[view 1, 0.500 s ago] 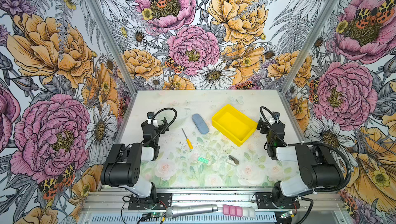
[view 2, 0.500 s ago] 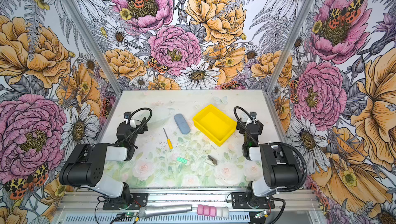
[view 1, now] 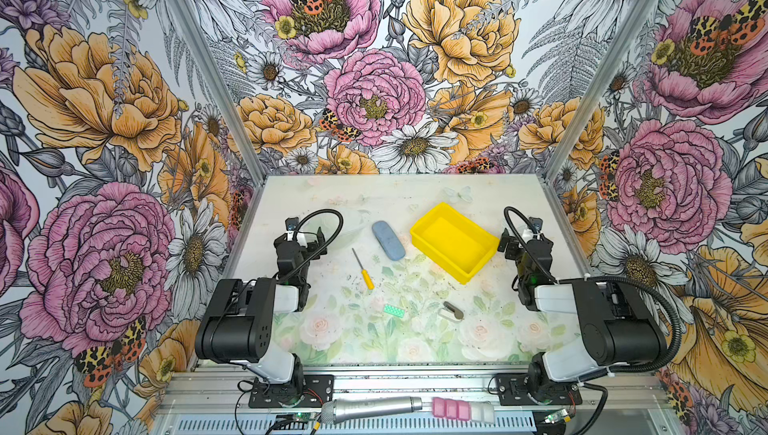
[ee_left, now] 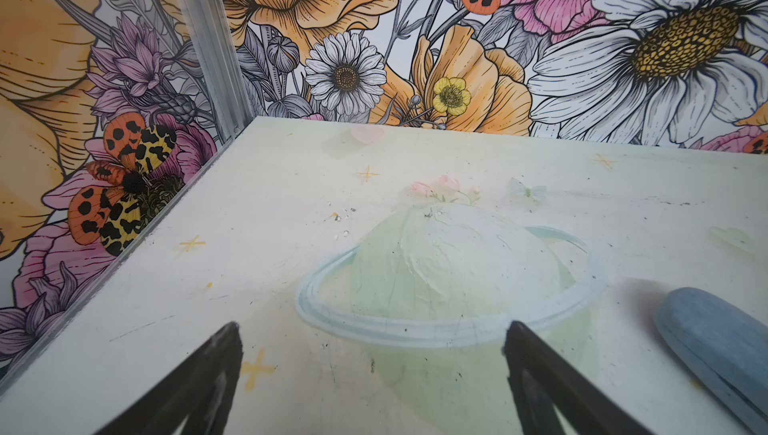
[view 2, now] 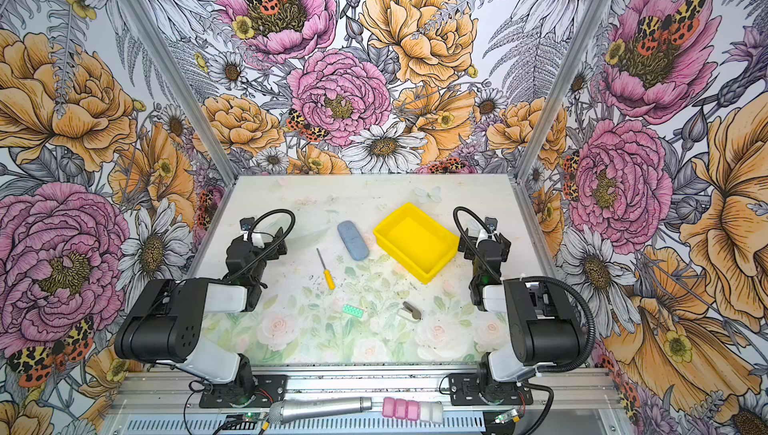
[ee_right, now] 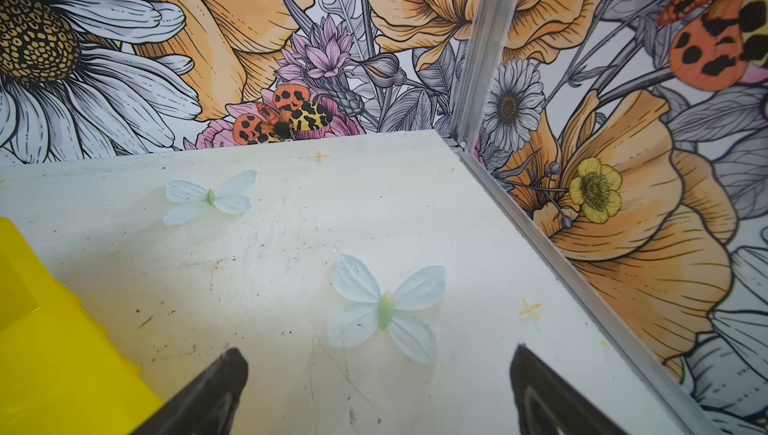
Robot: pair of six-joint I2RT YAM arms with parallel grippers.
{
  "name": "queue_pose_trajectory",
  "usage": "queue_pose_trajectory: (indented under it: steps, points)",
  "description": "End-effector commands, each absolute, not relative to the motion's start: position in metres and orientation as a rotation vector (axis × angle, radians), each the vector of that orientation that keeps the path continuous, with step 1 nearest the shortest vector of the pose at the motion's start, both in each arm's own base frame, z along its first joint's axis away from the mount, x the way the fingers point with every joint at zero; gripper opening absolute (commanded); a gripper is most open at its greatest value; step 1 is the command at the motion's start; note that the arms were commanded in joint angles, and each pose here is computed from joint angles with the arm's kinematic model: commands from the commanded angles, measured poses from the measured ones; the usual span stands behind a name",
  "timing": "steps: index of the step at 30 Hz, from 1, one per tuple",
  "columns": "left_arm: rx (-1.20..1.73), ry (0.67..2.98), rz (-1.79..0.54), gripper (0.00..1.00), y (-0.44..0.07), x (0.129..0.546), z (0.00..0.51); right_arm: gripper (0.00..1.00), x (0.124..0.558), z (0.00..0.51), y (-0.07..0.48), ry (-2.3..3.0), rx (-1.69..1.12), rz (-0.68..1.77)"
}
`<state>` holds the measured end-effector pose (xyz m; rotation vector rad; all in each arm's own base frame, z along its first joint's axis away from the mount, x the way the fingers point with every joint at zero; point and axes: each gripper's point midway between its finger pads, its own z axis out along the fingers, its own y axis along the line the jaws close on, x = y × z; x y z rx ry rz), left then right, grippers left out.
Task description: Put the screwdriver in the bin
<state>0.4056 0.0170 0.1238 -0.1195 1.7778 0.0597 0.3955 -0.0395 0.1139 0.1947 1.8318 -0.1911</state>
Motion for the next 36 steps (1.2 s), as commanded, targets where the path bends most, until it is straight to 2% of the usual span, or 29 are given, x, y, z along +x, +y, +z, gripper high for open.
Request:
queue_pose_trajectory:
  steps: [1,16,22,28,32,36]
  points:
    - [-0.106,1.759,0.051,0.99,0.016,0.406,0.129,1.0,0.397,0.114,-0.039,1.824,0.191,-0.2]
    - [-0.107,1.758,0.048,0.99,0.016,0.406,0.129,0.99,0.397,0.117,-0.04,1.818,0.195,-0.206]
    - [-0.146,1.762,0.069,0.99,0.022,0.404,0.144,0.99,0.395,0.141,-0.032,1.839,0.149,-0.204]
    - [-0.211,1.879,0.057,0.99,0.027,0.398,0.162,1.0,0.383,0.18,-0.015,1.901,0.134,-0.24]
    - [-0.325,1.989,-0.059,0.99,0.02,0.392,0.172,0.99,0.372,0.197,-0.004,2.04,0.191,-0.265]
    - [-0.44,2.084,-0.229,0.99,0.004,0.379,0.173,0.99,0.362,0.208,0.036,2.174,0.11,-0.204]
